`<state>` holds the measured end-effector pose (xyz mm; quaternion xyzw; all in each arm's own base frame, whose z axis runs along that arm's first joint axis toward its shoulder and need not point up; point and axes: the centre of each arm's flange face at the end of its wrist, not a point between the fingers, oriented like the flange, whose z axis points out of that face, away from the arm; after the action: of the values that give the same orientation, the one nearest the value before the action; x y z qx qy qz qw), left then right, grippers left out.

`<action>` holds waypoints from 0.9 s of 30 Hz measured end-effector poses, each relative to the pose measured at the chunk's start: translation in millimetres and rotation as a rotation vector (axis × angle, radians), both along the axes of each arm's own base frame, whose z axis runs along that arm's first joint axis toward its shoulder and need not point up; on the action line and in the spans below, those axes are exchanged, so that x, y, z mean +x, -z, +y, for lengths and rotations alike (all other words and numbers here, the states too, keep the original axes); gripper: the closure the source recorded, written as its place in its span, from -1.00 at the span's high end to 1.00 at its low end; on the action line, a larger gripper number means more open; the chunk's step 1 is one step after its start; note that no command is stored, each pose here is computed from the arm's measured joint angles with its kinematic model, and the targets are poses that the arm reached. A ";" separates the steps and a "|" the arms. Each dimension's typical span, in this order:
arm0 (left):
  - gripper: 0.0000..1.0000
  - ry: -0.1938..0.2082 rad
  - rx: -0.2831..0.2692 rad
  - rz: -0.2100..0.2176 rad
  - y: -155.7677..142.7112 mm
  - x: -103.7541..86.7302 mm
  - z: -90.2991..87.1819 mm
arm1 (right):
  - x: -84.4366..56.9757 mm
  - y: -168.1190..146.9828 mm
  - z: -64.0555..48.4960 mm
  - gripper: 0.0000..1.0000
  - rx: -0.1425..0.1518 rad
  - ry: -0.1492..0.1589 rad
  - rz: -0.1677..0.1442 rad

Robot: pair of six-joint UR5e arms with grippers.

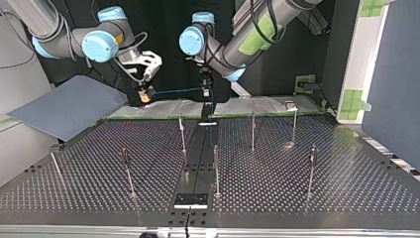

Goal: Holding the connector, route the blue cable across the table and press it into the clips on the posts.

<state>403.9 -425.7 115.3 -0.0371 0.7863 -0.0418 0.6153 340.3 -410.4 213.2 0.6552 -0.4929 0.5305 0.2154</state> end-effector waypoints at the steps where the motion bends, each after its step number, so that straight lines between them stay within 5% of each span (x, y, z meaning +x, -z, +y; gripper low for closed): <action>1: -1.00 -0.001 0.007 0.008 3.4 -0.1 -0.5 | -0.3 2.1 -3.7 -1.00 -0.006 0.000 -0.003; 8: -1.00 0.008 0.009 0.024 20.3 9.5 -13.9 | -1.6 10.7 -23.3 -1.00 -0.042 0.002 -0.011; 16: -1.00 0.002 -0.067 -0.014 1.7 30.0 -25.0 | -5.5 6.4 -35.8 -1.00 -0.064 -0.002 -0.023; 27: -1.00 0.000 -0.105 -0.040 -13.7 47.6 -24.3 | -12.1 16.7 -45.9 -1.00 -0.053 0.001 -0.013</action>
<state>451.6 -449.9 129.0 -0.0685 0.7707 -0.0838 0.6280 328.3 -456.3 196.5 0.6458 -0.4803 0.5474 0.2296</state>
